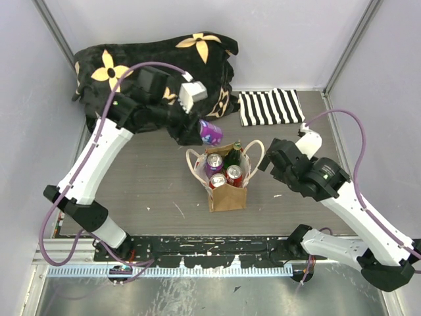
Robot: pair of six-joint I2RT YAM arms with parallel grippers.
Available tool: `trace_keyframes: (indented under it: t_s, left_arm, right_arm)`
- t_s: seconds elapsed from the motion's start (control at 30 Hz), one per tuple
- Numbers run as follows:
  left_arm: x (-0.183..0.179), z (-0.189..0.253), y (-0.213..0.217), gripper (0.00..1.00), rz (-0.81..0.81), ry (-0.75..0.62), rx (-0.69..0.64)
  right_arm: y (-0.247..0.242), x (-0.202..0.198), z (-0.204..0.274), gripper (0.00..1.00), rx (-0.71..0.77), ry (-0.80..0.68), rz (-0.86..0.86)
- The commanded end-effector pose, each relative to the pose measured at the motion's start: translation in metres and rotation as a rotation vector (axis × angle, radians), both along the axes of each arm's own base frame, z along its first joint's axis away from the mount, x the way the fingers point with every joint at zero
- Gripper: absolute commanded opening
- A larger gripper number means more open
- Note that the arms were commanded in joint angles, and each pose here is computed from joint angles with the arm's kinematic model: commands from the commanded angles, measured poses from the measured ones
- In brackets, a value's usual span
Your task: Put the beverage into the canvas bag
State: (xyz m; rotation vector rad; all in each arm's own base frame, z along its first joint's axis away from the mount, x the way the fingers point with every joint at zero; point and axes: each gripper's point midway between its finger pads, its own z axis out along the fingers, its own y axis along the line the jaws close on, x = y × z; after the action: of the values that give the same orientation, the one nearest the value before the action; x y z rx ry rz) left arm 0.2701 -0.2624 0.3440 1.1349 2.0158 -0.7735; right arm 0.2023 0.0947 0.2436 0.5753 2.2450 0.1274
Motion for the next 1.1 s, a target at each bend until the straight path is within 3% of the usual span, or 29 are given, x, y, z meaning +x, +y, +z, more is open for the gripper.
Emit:
trace_keyframes:
  t_s: [0.0,0.27,0.6,0.8,1.07]
  left_arm:
    - [-0.015,-0.006,-0.036,0.00,-0.096,-0.058,-0.014]
    - [-0.040,-0.051,-0.066,0.00,-0.201,-0.030,0.062]
    - [-0.045,-0.094,-0.087,0.00,-0.254,-0.023,0.130]
    - [-0.045,-0.101,-0.090,0.00,-0.277,-0.025,0.142]
    - [-0.075,-0.108,-0.090,0.00,-0.393,0.047,0.156]
  right_arm:
    - [-0.023,-0.005,0.025,1.00,0.021,-0.079,-0.093]
    - [-0.033,-0.015,0.022,1.00,0.033,-0.074,-0.122]
    - [-0.038,-0.021,0.019,1.00,0.038,-0.070,-0.134]
    - [-0.040,-0.022,0.016,1.00,0.036,-0.066,-0.142]
    - [-0.041,-0.022,0.014,1.00,0.038,-0.067,-0.153]
